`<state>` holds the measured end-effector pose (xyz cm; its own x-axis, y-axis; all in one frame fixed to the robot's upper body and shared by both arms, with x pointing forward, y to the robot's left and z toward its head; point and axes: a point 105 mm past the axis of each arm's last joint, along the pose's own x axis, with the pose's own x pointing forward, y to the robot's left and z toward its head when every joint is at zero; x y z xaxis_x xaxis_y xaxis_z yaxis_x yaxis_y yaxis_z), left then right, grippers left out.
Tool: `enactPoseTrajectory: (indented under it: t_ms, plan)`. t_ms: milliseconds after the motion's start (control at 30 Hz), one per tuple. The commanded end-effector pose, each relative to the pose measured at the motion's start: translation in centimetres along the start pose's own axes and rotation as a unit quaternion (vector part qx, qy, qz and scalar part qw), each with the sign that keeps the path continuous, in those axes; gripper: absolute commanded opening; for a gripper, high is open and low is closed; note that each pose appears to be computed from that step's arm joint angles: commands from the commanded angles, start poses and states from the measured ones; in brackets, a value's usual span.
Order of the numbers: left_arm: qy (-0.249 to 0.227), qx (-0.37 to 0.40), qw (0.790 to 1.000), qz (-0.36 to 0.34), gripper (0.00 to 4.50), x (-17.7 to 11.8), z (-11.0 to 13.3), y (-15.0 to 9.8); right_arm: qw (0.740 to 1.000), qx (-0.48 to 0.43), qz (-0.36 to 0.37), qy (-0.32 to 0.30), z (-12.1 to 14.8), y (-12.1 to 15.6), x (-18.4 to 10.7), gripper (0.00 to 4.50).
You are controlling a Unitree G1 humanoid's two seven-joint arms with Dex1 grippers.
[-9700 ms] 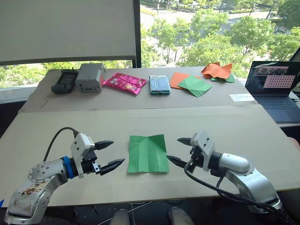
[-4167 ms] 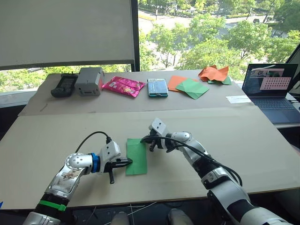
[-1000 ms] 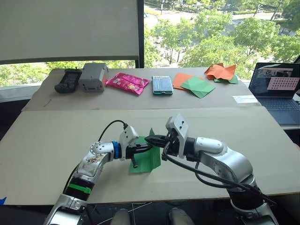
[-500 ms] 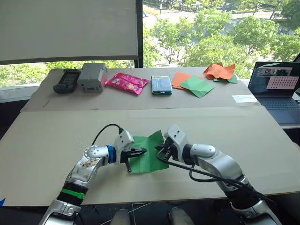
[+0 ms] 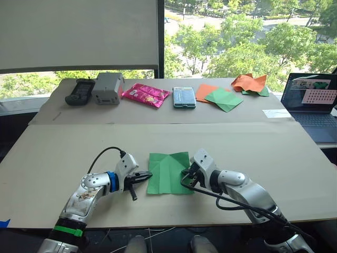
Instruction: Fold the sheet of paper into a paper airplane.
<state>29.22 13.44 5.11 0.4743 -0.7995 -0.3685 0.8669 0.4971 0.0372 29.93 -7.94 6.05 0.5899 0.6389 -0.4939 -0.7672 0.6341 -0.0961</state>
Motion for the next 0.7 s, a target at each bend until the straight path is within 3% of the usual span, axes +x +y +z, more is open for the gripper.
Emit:
enactPoseTrajectory:
  t_ms: [33, 133, 233, 367, 467, 700]
  plan:
    - [0.009, 0.001, 1.000, -0.002, 0.00, 0.2, -0.4, -0.2, 0.999, 0.021, -0.019, 0.028, -1.7, -0.6, 0.0, 0.03]
    - [0.003, 0.003, 1.000, 0.002, 0.00, 0.0, -0.1, 0.1, 0.999, 0.029, -0.013, -0.023, 0.5, -0.5, -0.3, 0.03]
    - [-0.026, 0.010, 1.000, 0.012, 0.00, -0.5, 1.8, 0.6, 0.994, 0.036, -0.008, -0.100, 4.1, -0.4, -1.6, 0.89]
    - [-0.047, 0.018, 0.999, 0.016, 0.00, -1.5, 3.7, 0.6, 0.990, 0.043, -0.051, -0.127, 5.8, -2.1, -2.6, 2.25]
    - [-0.047, 0.022, 0.999, 0.016, 0.00, -1.9, 4.2, 0.5, 0.988, 0.042, -0.068, -0.128, 6.0, -2.9, -2.8, 2.25]
    - [-0.050, 0.020, 0.998, 0.020, 0.00, -2.2, 4.6, 0.1, 0.991, 0.065, -0.080, -0.087, 3.5, -3.7, -0.9, 2.25]
